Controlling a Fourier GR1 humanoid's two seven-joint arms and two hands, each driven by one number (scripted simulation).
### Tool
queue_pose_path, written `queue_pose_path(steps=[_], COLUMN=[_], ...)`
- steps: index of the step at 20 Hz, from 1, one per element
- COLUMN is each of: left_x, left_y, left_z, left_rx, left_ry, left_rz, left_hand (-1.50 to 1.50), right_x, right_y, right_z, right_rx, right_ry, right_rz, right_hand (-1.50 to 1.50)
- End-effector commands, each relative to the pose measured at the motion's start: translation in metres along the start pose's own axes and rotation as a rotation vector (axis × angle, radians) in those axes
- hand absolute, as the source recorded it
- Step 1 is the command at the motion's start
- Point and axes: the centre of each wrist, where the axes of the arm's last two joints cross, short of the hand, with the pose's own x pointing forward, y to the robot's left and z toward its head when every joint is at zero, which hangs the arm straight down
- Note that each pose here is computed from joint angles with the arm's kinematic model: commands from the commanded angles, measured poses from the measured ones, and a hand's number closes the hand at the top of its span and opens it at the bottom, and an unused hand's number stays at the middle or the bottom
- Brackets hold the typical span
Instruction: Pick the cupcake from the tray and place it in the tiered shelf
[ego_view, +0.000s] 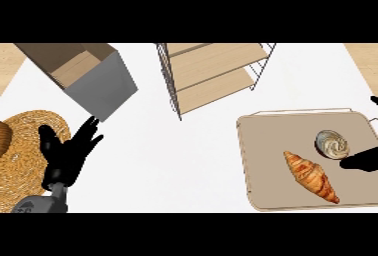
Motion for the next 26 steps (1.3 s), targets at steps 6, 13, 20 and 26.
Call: queue_pose_path(steps=[6, 13, 20, 26], left_x=[-0.009, -0.022, -0.004, -0.009], left_y=[0.000, 0.010, -0.002, -0.007], left_z=[0.001, 0.012, -0.003, 0.014], left_rx=[0.016, -0.006, 0.027, 0.008], left_ry=[0.038, 0.032, 0.035, 0.037], left_rz=[-0.003, 0.019, -0.010, 0.010], left_hand=[0.00, 0.00, 0.00, 0.00], right_x=[-0.005, 0.008, -0.008, -0.018], right_y=[0.028, 0.048, 0.070, 0.082], right_z=[-0.004, -0.015, -0.027, -0.045], right_rx=[-0.042, -0.065, -0.089, -0.132], right_ry=[0.063, 0.071, 0.123, 0.086], right_rz=[0.047, 0.037, 0.113, 0.118], right_hand=[-1.50, -1.50, -1.50, -1.50])
